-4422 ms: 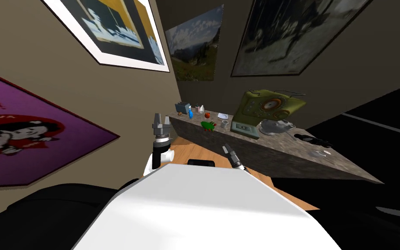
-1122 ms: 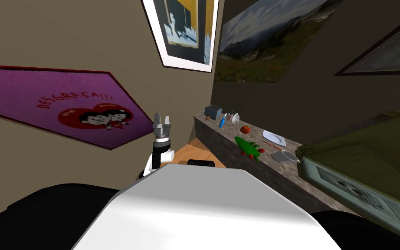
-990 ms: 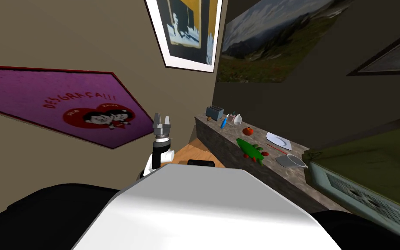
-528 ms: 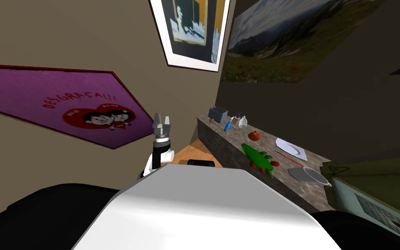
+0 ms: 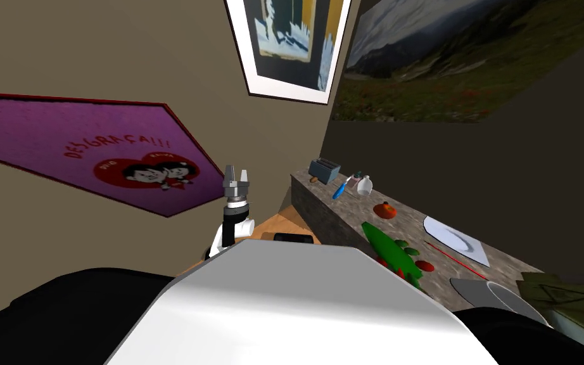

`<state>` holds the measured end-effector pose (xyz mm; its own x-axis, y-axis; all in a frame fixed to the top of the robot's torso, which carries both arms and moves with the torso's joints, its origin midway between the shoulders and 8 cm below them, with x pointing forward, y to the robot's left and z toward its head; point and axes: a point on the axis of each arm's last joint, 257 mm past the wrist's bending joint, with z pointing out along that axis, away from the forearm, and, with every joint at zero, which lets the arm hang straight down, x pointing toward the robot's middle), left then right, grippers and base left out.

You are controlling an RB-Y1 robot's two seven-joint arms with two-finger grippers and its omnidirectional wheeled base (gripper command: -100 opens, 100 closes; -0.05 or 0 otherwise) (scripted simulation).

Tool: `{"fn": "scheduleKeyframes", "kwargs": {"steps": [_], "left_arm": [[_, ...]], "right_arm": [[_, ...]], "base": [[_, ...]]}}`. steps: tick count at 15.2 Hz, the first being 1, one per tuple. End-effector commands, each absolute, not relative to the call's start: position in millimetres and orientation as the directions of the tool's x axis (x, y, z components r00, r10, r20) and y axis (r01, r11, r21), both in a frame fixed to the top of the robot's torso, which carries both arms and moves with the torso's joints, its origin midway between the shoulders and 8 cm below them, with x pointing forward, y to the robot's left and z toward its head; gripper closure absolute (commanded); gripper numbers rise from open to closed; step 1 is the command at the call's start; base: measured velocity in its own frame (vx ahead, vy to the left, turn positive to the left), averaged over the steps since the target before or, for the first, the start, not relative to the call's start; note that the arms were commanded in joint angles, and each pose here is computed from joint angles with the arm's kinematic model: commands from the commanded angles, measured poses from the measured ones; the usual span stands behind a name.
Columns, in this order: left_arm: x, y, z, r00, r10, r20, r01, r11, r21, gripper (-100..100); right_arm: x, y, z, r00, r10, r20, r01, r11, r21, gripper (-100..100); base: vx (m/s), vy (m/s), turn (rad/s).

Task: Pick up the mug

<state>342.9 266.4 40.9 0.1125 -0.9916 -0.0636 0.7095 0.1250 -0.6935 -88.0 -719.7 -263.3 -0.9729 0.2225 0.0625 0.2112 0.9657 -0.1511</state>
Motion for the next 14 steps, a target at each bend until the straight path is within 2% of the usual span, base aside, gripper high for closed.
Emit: {"fn": "scheduleKeyframes", "kwargs": {"steps": [1, 5, 7, 12, 13, 14], "left_arm": [[343, 266, 41, 0.112, -0.992, -0.064, 0.71, 0.125, -0.694, 0], [343, 266, 41, 0.113, -0.992, -0.064, 0.709, 0.125, -0.694, 0], [343, 266, 41, 0.113, -0.992, -0.064, 0.709, 0.125, -0.694, 0], [343, 266, 41, 0.112, -0.992, -0.063, 0.71, 0.125, -0.693, 0], [343, 266, 41, 0.113, -0.992, -0.063, 0.71, 0.125, -0.693, 0], [343, 266, 41, 0.113, -0.992, -0.063, 0.71, 0.125, -0.693, 0]], "right_arm": [[-68, -737, -246, -0.979, 0.196, 0.053, 0.184, 0.966, -0.181, -100], [-57, -702, -269, -0.972, 0.234, 0.008, 0.233, 0.97, -0.075, -100], [-70, -714, -269, -0.975, 0.224, 0.015, 0.221, 0.969, -0.114, -100], [-79, -713, -277, -0.973, 0.231, 0.01, 0.228, 0.967, -0.115, -100], [-80, -713, -278, -0.973, 0.231, 0.01, 0.228, 0.967, -0.116, 100], [-80, -713, -278, -0.973, 0.23, 0.01, 0.228, 0.967, -0.116, 100]], "base": [[0.177, -0.074, 0.232], [0.153, -0.12, 0.139], [0.036, -0.062, 0.033], [0.011, 0.003, 0.035], [0.0, 0.0, 0.0], [0.0, 0.0, 0.0]]}}
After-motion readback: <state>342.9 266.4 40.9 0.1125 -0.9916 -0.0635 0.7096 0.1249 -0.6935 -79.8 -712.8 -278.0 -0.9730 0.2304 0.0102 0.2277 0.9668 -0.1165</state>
